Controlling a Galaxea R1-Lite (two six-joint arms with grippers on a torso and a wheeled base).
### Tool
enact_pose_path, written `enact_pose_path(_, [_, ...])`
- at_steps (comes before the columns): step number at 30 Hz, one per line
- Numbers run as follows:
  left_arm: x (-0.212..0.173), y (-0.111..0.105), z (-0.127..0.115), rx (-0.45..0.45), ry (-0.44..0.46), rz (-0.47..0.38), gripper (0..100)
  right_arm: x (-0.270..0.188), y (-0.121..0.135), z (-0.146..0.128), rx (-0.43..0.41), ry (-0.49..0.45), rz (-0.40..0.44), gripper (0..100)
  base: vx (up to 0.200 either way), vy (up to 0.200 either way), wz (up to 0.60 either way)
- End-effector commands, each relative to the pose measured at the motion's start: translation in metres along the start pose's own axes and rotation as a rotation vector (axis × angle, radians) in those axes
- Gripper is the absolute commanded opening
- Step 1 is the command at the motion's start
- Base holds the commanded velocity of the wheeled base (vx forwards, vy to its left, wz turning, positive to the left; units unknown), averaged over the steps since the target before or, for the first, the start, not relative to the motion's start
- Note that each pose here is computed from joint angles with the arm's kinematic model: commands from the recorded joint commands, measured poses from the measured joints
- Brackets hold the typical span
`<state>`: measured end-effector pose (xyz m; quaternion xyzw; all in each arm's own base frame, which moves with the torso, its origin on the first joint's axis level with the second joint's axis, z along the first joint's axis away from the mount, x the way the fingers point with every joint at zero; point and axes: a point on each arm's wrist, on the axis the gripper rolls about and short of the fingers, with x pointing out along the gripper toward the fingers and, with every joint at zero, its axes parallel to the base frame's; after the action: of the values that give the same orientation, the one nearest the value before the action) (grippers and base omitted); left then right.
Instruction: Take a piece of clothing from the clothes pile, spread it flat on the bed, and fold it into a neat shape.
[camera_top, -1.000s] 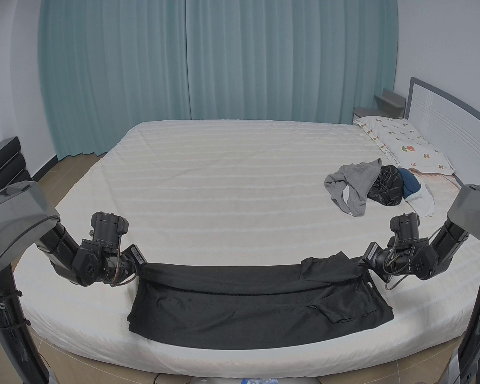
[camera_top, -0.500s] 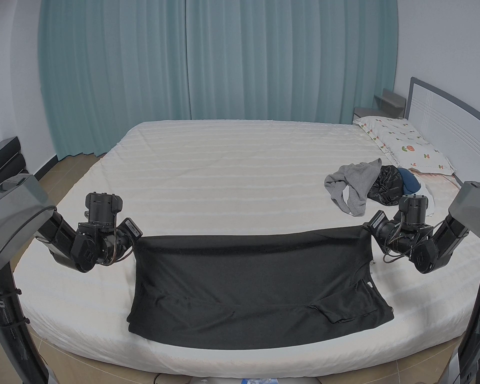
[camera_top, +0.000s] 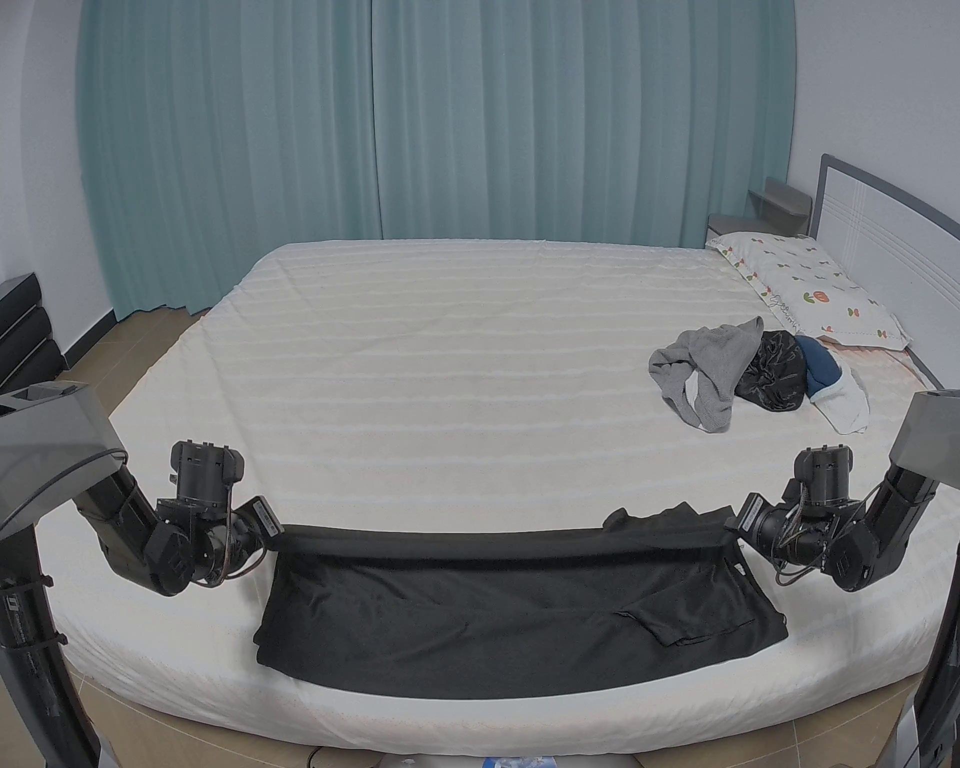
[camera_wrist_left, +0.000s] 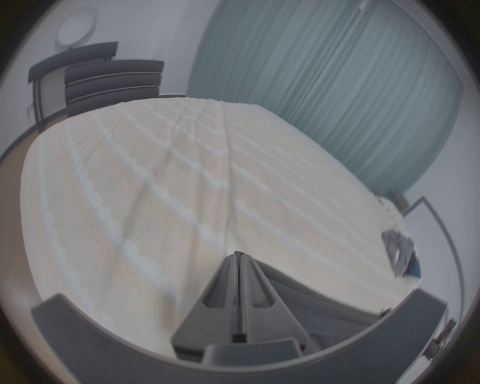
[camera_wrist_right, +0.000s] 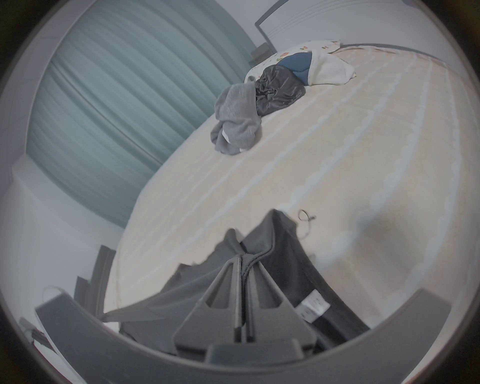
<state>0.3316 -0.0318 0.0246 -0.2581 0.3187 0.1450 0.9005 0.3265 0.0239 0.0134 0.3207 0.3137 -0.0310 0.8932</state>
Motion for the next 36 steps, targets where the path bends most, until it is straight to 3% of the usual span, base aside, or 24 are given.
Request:
enact_pose_path(1, [-0.004,0.012,-0.016,0.051,0.057,0.035,0,-0.004,-0.009,-0.013,-0.031,0.048,-0.034,0,0.000,0.000,0.00])
enact_pose_path(11, [-0.007,0.011,-0.027,0.088,0.097,0.043,0,0.000,-0.016,-0.019,-0.045,0.082,-0.060,0,0.000,0.000,0.00])
enact_pose_path(12, [-0.008,0.012,-0.029,0.093,0.104,0.042,0,0.001,-0.018,-0.021,-0.050,0.091,-0.066,100,0.000,0.000,0.00])
enact_pose_path(14, [-0.010,0.012,-0.032,0.099,0.114,0.044,0,0.002,-0.019,-0.022,-0.060,0.094,-0.069,100,0.000,0.000,0.00])
enact_pose_path(15, [-0.010,0.012,-0.033,0.101,0.118,0.045,100,0.002,-0.019,-0.021,-0.059,0.092,-0.067,100,0.000,0.000,0.00])
enact_pose_path(22, [-0.016,0.008,-0.025,0.094,0.094,0.027,100,-0.004,-0.015,-0.009,-0.051,0.048,-0.049,100,0.000,0.000,0.00])
enact_pose_path(23, [-0.019,0.005,-0.016,0.070,0.070,-0.001,100,-0.011,-0.012,0.008,-0.031,-0.010,-0.024,100,0.000,0.000,0.00])
enact_pose_path(27, [-0.014,-0.002,-0.010,0.004,0.082,-0.063,100,-0.012,-0.016,0.024,0.003,-0.050,-0.012,100,0.000,0.000,0.00])
enact_pose_path(31, [0.009,-0.012,-0.006,-0.092,0.092,-0.092,100,-0.003,-0.019,0.026,0.068,-0.032,0.012,100,0.000,0.000,0.00])
enact_pose_path(36, [0.030,-0.014,-0.010,-0.096,0.105,-0.081,100,0.006,-0.022,0.028,0.104,0.002,0.035,100,0.000,0.000,0.00])
